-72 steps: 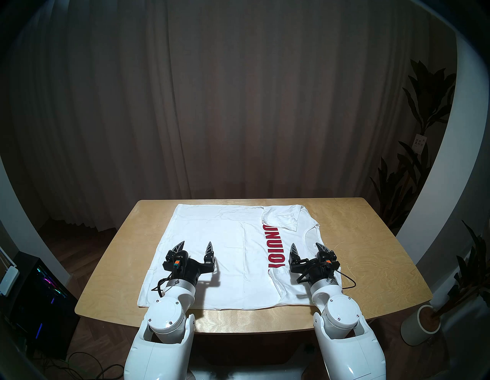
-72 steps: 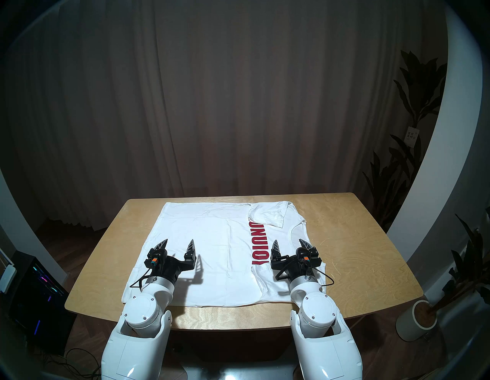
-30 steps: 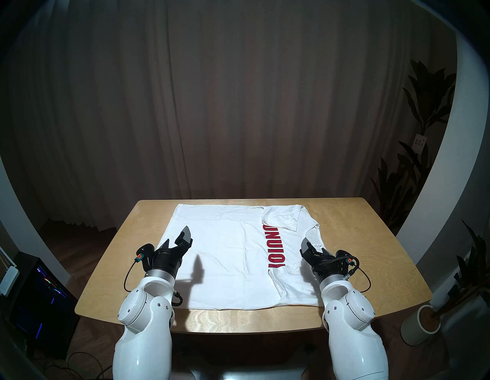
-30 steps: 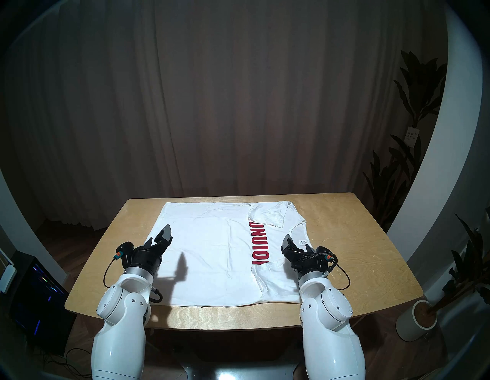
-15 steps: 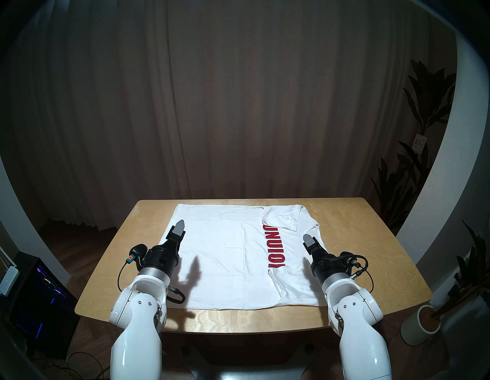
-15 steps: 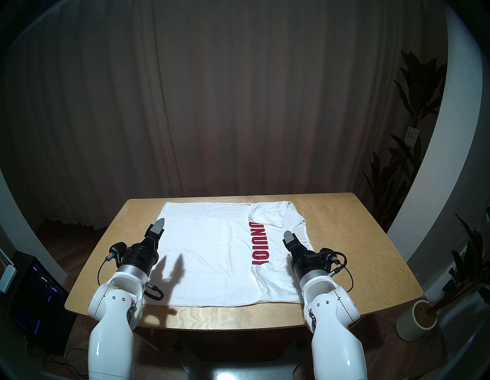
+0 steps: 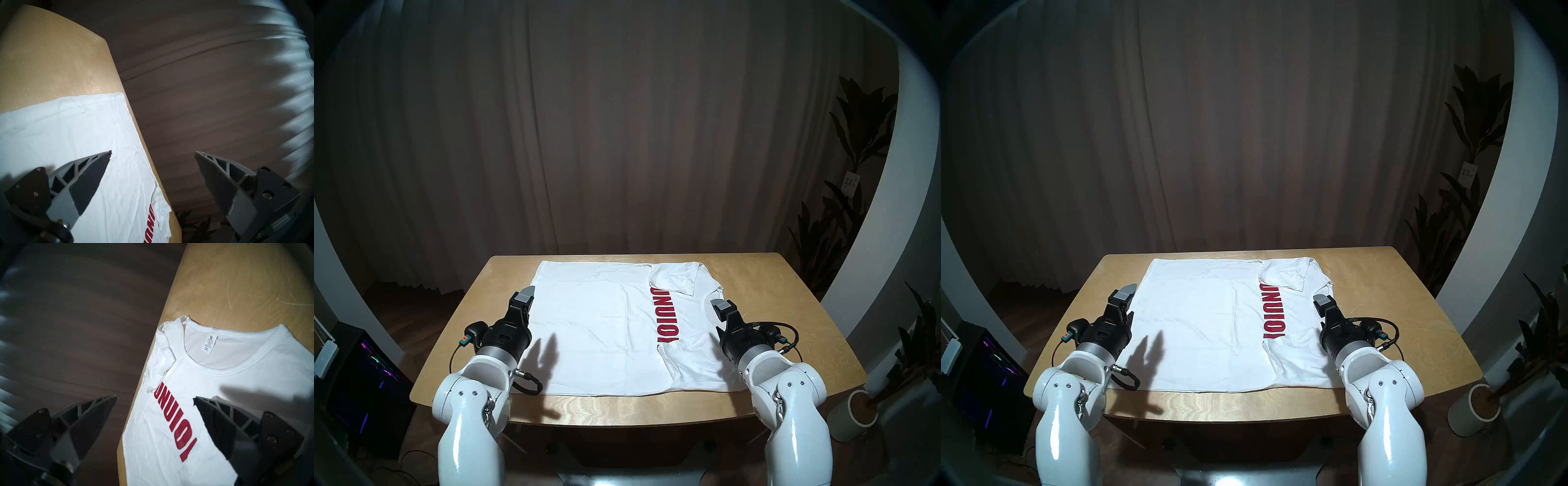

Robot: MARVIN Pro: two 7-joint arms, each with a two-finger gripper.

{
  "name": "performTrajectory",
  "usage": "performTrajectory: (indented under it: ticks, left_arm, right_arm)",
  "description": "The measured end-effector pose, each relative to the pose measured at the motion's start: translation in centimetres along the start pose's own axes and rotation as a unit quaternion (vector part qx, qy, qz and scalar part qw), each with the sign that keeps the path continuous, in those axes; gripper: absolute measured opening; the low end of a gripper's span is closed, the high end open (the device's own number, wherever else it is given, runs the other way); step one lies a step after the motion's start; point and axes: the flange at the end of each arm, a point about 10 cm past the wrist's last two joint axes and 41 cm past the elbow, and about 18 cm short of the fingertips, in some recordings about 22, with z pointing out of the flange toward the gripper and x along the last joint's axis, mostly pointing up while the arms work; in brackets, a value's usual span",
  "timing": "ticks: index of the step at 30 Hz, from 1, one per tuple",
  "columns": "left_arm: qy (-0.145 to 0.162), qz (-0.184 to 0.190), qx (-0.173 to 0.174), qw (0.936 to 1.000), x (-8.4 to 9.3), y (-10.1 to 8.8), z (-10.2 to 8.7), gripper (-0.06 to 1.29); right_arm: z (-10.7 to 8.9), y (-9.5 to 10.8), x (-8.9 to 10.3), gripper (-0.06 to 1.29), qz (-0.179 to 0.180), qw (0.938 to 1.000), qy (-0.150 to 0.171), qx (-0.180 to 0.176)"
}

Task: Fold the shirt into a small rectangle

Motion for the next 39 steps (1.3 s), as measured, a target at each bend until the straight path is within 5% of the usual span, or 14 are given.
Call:
performTrajectory:
  ticks: [9,15,26,39]
  left_arm:
    - [-0.052,-0.062,-0.016,0.9966,-0.3,-0.3,-2.1,1.24]
    - [-0.066,-0.085,-0.013,0.9941,0.0,-1.2,-3.6,1.24]
    - [-0.076,-0.089,0.018,0.993,0.3,-3.6,-5.8,1.24]
    - [-0.067,-0.119,0.036,0.99,-0.7,-5.4,-7.0,1.24]
  right_arm:
    - [-1.8,0.7,0.9,1.23,0.044,0.9987,-0.027,0.0]
    - [-3.0,1.3,1.1,1.23,0.043,0.9981,-0.04,0.022]
    - [-4.4,3.0,1.6,1.23,0.051,0.9964,-0.038,0.056]
    - [-5.0,7.8,0.7,1.23,0.091,0.9951,-0.015,0.036]
